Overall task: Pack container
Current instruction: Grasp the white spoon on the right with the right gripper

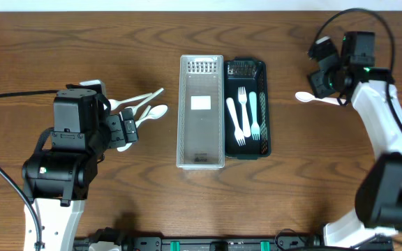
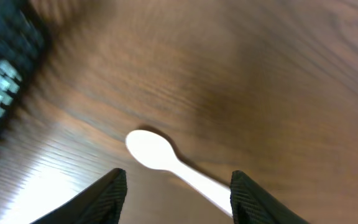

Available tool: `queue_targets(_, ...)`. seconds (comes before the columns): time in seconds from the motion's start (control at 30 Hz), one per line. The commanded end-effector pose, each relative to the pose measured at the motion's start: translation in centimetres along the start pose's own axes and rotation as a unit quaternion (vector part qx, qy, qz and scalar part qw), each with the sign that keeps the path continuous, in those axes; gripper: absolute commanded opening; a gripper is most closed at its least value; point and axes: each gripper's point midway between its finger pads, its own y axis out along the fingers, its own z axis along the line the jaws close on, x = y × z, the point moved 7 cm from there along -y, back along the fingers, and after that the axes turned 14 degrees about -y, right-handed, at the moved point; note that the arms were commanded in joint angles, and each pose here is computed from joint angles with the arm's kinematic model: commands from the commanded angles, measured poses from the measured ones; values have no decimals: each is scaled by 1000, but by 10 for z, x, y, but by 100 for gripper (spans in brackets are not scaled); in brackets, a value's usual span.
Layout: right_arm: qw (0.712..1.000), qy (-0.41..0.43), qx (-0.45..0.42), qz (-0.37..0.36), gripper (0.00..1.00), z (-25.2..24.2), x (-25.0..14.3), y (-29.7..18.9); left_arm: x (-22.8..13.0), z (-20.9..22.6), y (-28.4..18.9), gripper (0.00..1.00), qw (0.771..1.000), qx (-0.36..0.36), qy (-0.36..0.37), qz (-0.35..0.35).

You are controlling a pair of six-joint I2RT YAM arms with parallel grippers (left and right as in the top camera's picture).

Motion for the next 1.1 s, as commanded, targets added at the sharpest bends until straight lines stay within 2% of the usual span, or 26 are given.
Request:
queue_targets(0.0, 994, -104, 16, 24, 50, -3, -18, 30, 5, -2, -5, 98, 1000, -3, 8, -8)
queue_targets(0.27, 984, -164, 44, 53, 54, 3, -38, 70, 5, -2, -5, 98, 1000, -3, 8, -8)
queue_targets(0.57, 984, -148, 44, 84, 51, -4, -62, 92, 5, -2, -5, 98, 1000, -3, 8, -8)
queue_targets(1.07, 985, -126, 66, 100, 46, 0, -73, 95, 5, -2, -5, 98, 1000, -3, 8, -8)
